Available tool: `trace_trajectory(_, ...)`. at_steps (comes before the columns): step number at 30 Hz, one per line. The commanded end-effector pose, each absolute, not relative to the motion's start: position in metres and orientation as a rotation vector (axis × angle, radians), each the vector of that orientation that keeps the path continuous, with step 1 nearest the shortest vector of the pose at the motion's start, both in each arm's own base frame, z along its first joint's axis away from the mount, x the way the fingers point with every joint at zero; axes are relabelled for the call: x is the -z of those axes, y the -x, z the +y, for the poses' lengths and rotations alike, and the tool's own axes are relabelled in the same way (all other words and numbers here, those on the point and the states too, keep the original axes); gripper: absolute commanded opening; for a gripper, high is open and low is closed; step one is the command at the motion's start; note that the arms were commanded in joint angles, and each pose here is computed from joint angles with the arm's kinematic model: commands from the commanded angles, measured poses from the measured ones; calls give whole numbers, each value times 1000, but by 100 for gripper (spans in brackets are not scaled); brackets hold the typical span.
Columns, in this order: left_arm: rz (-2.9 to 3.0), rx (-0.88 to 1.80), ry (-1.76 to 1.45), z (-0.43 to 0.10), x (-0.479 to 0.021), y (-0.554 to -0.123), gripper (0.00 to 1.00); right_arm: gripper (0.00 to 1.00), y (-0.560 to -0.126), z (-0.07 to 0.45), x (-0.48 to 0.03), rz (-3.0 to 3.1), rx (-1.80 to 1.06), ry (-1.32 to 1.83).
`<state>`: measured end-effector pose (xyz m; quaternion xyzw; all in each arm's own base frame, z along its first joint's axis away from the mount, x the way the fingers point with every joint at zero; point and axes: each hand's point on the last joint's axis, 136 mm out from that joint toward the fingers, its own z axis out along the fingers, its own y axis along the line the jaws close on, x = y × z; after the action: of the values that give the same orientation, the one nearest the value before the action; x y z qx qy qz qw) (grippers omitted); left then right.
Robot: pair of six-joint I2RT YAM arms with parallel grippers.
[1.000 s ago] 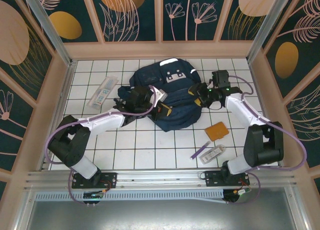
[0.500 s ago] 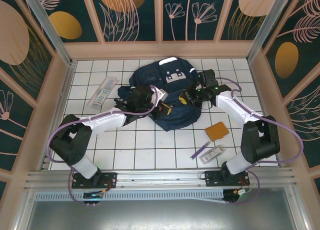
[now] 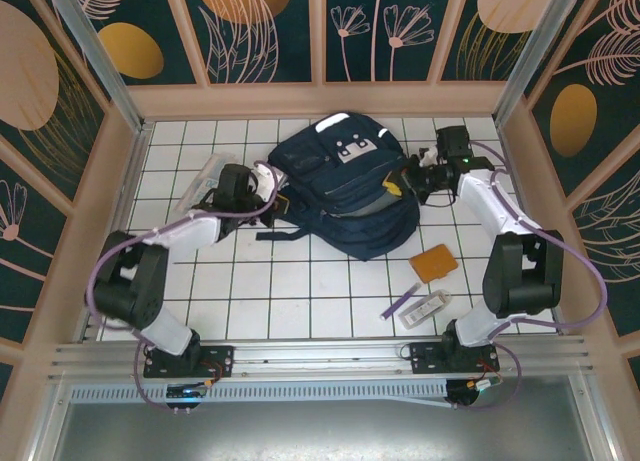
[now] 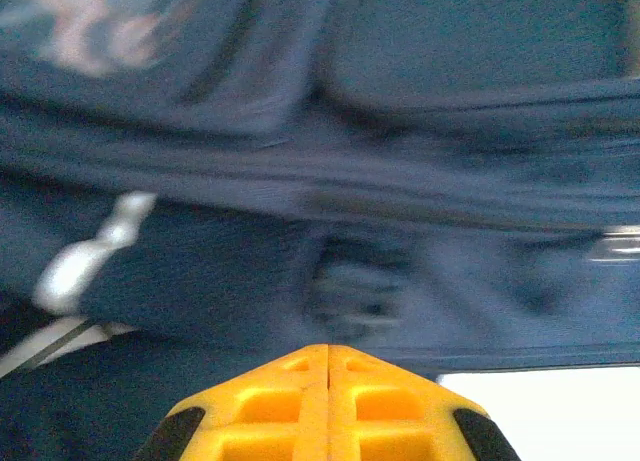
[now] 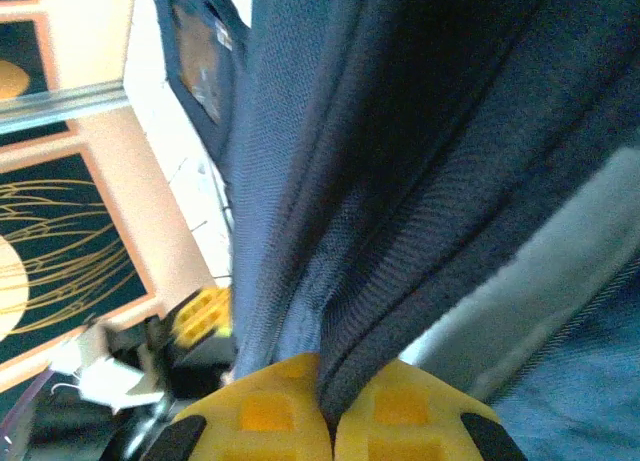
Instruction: Pack books, pencil case, and school supplies into a backpack
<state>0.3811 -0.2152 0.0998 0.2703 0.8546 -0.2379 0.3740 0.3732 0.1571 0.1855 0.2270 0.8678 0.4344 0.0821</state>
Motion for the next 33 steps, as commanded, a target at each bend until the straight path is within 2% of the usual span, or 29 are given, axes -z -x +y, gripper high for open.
trace_trajectory(1,2244,493,-640,-203,-91,-406,0,0,-382,162,-229,2498,-1396,-563)
trace_trajectory(3,2228,495,-612,-207,-98,-419,0,0,-384,166,-243,2457,-1449,-567)
trace_trajectory(6,2144,565,-705,-220,-113,-415,0,0,-387,169,-261,2389,-1512,-582)
trace_trajectory(7,2110,621,-754,-228,-115,-409,4,0,-387,171,-265,2372,-1527,-578)
trace_trajectory(11,1875,923,-974,-265,-153,-359,32,0,-390,171,-266,2365,-1531,-576)
trace_trajectory(14,1829,1036,-1052,-293,-159,-327,39,0,-392,172,-263,2375,-1531,-569)
trace_trajectory(19,1832,1072,-1098,-325,-145,-303,42,0,-391,173,-265,2373,-1538,-554)
trace_trajectory(25,1831,970,-1024,-329,-136,-327,46,0,-390,173,-268,2368,-1545,-544)
trace_trajectory(33,1760,829,-1004,-329,-118,-351,42,0,-387,178,-276,2358,-1576,-493)
